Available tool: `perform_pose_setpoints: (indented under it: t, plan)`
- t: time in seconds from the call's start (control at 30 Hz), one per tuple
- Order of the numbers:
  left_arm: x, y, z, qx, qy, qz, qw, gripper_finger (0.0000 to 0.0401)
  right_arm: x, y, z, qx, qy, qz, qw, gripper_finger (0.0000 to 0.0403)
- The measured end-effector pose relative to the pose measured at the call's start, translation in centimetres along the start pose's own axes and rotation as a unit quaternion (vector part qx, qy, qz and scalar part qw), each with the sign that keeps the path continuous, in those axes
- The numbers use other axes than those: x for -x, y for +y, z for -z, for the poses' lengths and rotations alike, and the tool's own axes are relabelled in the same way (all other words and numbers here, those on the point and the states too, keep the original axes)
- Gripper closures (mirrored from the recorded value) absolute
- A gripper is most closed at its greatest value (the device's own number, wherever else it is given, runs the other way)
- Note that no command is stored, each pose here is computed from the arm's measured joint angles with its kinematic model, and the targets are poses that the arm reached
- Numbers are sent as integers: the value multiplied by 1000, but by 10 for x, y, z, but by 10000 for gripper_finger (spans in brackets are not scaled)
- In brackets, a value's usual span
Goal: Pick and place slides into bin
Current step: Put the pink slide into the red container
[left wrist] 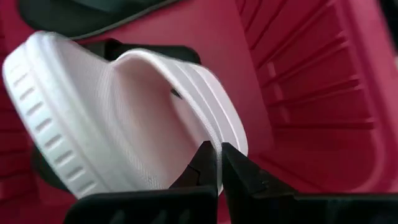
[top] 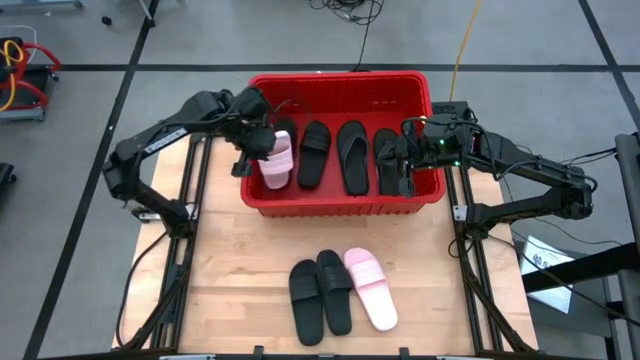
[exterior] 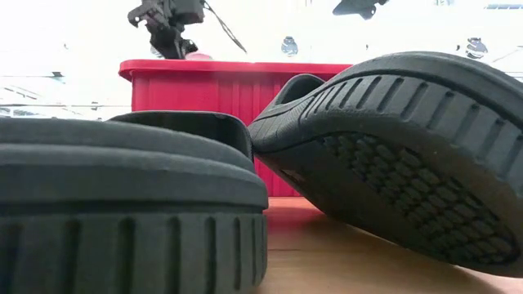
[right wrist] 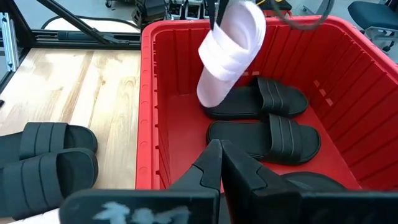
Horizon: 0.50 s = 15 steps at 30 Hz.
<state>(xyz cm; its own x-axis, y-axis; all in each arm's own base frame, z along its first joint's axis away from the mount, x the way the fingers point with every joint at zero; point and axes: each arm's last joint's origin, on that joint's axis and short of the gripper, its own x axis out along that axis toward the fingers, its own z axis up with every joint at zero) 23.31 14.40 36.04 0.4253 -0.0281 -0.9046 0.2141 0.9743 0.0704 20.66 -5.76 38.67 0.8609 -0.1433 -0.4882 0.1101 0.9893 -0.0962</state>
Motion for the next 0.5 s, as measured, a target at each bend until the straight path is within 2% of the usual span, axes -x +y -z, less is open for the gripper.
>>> perform_pose_setpoints:
  t: [0.1, 0.3, 0.5]
  plan:
    - [-11, 8, 0, -8, 16, 6, 1000, 401, 0, 0, 0, 0, 0, 0, 1000, 403]
    - [-21, 22, 4, -18, 57, -22, 998, 401, 0, 0, -2, 1, -13, 2, 1000, 403]
    - [-21, 32, 7, -23, 55, -52, 997, 401, 0, -1, -4, 5, -18, 3, 1000, 403]
